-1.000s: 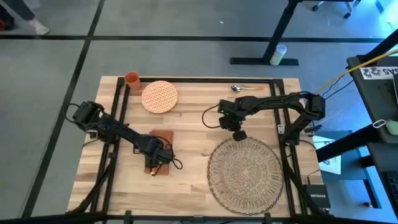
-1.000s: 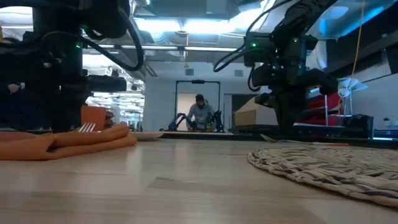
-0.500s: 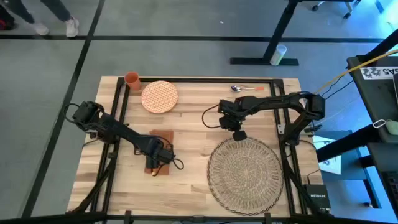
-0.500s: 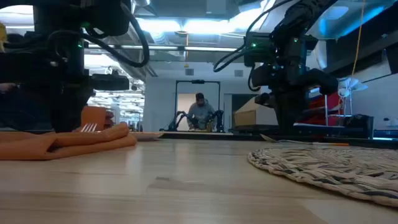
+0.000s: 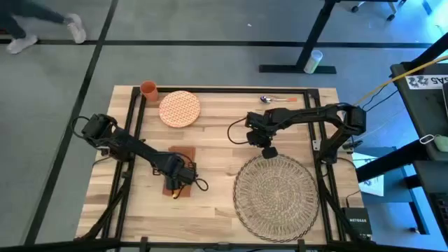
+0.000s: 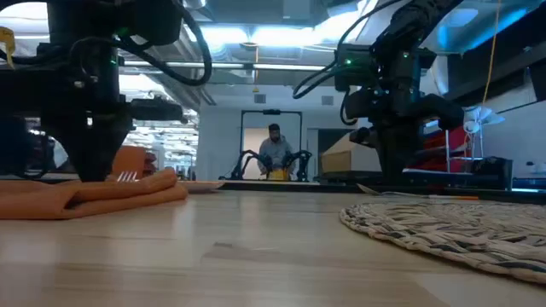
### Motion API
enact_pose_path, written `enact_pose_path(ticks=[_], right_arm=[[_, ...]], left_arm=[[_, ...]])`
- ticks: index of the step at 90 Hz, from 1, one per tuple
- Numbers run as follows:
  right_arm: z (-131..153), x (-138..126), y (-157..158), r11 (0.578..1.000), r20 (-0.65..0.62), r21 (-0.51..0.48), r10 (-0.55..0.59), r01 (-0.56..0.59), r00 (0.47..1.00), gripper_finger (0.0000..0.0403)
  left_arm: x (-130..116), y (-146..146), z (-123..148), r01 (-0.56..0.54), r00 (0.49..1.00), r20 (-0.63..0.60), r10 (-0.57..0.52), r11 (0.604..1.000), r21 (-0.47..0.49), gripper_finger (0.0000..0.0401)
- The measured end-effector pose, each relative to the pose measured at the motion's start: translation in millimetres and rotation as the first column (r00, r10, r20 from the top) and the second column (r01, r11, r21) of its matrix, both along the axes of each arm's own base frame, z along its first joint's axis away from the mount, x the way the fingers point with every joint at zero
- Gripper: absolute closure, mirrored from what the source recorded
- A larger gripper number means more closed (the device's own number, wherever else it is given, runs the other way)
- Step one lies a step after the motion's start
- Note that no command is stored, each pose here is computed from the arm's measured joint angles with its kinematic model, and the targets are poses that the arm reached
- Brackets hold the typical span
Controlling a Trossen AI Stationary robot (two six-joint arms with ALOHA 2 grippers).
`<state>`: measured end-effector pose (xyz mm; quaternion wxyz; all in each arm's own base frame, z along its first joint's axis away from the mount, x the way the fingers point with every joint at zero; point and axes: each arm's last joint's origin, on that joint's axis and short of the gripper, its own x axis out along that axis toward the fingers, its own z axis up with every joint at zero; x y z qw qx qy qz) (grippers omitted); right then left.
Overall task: Set table place
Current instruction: Put the orange fork on top of the orange table napkin
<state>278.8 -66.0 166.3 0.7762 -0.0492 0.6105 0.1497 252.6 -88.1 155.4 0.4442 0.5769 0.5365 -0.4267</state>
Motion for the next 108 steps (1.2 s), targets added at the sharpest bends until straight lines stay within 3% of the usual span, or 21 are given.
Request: enact_pose_path(ticks=[44, 56, 73, 108], right_arm=[[0.0, 0.0, -0.1, 1.000, 0.000, 0.000, 0.000, 0.000, 1.000, 0.0397], [0.0, 0.0, -0.1, 1.000, 0.000, 0.000, 0.000, 0.000, 1.000, 0.0397], [0.0, 0.0, -0.1, 1.000, 0.000, 0.000, 0.000, 0.000, 1.000, 0.0397], [0.0, 0.0, -0.1, 1.000, 0.000, 0.000, 0.000, 0.000, 1.000, 0.0397]], left_arm=[[-0.6, 0.7, 0.2, 0.030, 1.000, -0.009, -0.030, 0.999, 0.022, 0.0401], [2.5, -0.4, 0.6, -0.027, 0.998, 0.060, 0.023, 0.998, 0.058, 0.0401], [5.4, -1.9, 0.4, -0.062, 0.994, 0.093, 0.060, 0.998, 0.022, 0.0398], [5.0, -2.7, 0.2, -0.105, 0.990, 0.094, 0.106, 0.994, -0.007, 0.0306]])
